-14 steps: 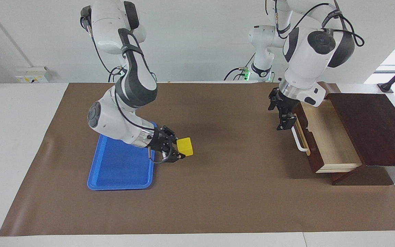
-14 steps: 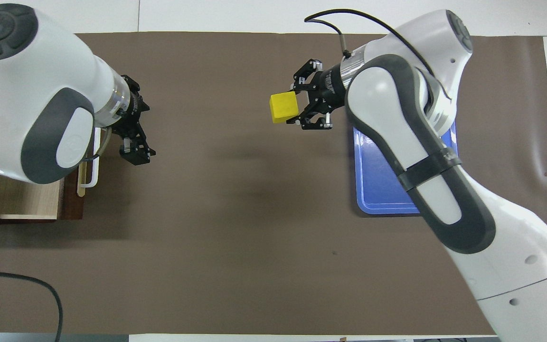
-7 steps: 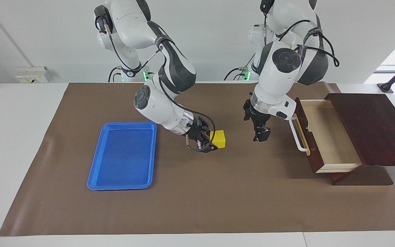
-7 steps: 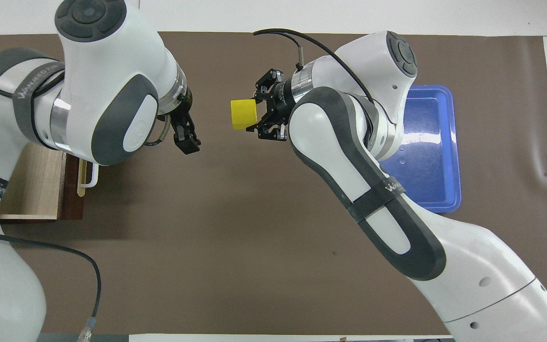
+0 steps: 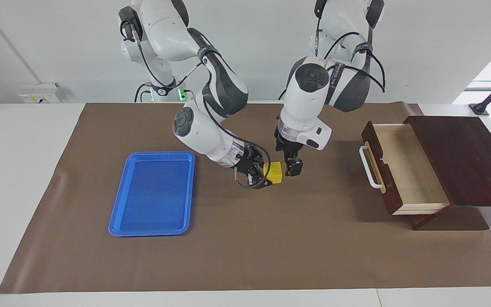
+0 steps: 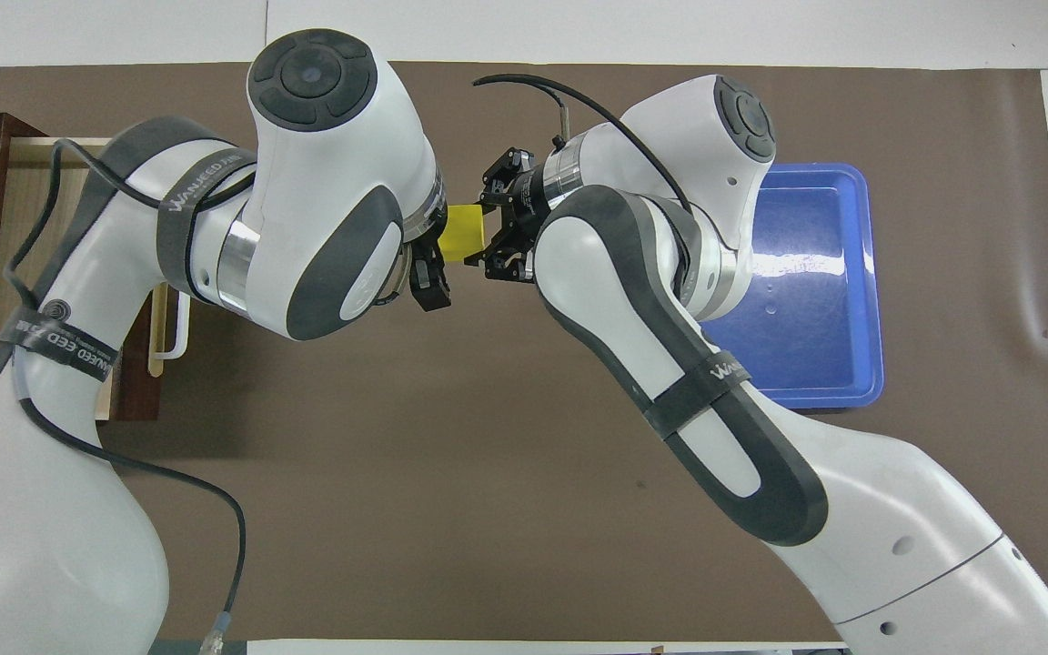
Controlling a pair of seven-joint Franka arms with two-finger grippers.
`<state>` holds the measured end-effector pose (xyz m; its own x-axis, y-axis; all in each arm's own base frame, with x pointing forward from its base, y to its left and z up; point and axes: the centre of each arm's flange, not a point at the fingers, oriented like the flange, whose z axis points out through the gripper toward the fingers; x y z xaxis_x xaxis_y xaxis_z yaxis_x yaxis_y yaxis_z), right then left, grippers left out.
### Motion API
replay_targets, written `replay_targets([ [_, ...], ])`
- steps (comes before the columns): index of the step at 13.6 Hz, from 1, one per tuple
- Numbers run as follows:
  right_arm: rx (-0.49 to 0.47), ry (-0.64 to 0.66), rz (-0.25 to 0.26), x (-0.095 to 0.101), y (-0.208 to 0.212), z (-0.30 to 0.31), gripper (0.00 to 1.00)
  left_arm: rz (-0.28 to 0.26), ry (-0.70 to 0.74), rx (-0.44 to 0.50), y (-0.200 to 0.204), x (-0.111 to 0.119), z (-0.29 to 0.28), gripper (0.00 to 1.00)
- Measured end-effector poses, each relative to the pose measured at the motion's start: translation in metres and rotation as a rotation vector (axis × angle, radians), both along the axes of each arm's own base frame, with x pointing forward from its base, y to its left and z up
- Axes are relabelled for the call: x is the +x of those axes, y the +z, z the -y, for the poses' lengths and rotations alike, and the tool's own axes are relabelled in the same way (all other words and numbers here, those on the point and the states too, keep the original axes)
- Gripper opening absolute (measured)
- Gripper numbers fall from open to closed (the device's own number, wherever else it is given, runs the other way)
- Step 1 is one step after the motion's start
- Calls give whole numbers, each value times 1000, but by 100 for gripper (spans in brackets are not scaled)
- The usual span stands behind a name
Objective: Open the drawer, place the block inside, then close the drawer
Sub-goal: 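Grasp the cube with the left gripper and open the right gripper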
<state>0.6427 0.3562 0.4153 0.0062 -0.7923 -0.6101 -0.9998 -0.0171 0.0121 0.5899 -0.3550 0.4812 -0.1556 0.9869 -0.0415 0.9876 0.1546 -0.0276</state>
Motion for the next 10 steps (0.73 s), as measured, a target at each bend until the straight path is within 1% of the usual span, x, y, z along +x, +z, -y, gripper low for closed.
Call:
replay_targets([
  [3,-7,9,0,-5,0,-9,56,8,-6,5,-10,4,5,100],
  [6,-11,11,1,-5,-1,-9,56,33,-20,15,-14,4,12,100],
  [9,-23,15,4,-5,-2,-8,56,37,-25,23,-15,4,13,99],
  [10,-24,15,4,-5,-3,-8,56,37,-26,24,-15,4,13,91],
])
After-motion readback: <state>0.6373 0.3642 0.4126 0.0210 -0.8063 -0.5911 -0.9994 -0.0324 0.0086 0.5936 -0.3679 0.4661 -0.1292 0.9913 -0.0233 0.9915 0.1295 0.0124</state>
